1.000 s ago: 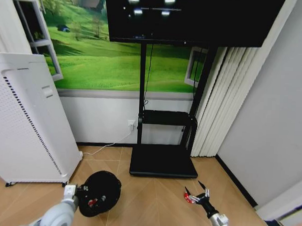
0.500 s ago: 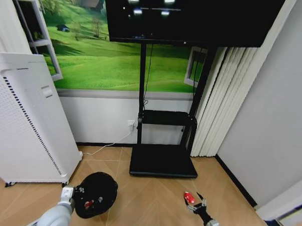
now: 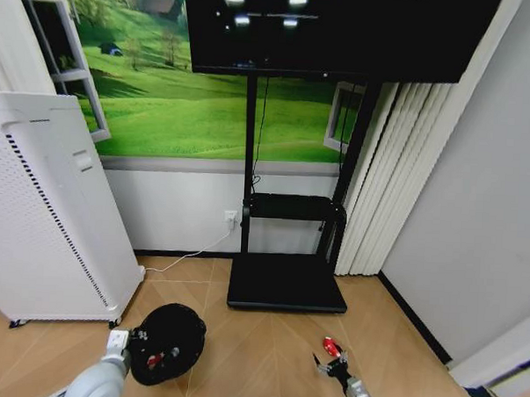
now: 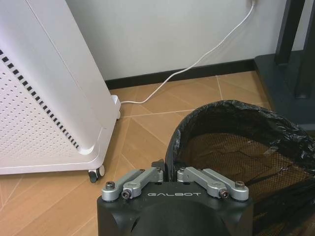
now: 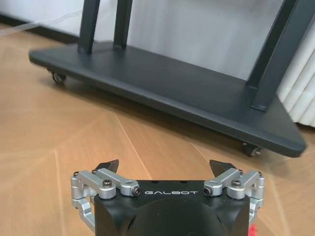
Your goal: Pick up the trash bin and place the garbage on the floor into it.
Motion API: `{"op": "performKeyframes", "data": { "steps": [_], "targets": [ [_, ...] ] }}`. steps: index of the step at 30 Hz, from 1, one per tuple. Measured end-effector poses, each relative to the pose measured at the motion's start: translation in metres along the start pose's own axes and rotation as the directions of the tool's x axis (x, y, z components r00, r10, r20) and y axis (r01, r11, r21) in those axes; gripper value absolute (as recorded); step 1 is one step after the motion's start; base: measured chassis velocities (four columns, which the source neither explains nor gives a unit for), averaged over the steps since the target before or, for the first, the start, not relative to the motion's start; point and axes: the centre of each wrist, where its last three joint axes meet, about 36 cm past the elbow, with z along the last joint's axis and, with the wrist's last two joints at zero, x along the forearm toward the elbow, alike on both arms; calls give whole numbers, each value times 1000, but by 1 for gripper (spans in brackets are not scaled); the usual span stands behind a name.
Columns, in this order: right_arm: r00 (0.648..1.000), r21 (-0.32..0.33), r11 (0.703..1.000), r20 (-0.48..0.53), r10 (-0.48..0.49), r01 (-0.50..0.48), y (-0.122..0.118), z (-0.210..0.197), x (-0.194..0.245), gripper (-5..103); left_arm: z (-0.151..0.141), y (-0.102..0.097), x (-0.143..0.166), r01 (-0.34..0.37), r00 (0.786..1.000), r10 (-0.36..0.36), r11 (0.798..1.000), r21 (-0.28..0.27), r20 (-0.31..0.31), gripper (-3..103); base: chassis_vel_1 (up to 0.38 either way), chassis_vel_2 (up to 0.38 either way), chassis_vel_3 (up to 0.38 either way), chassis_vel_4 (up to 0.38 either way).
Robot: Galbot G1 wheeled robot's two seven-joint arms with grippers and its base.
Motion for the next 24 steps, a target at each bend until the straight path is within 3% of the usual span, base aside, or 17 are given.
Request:
{"op": "performKeyframes", "data": {
  "steps": [1,4,14,24],
  "targets": [
    [1000,-43,999,8,-12,13,2,0,-2,100,-2,1,-1,1,1000,-1,1000,4,3,7,0,0,0,0],
    [997,-75,994,35,-74,77,4,-1,2,100,-5,0,-4,2,1000,-2,1000,12,6,7,0,0,0,0],
    [994,-68,993,54,-97,100,5,-1,2,100,-5,-5,-8,-6,1000,6,1000,25,3,7,-41,-39,43,39],
    [989,-55,992,98,-108,114,16,-1,1,100,-10,-11,-14,-21,1000,20,999,29,11,7,-166,-163,167,173]
  ]
}}
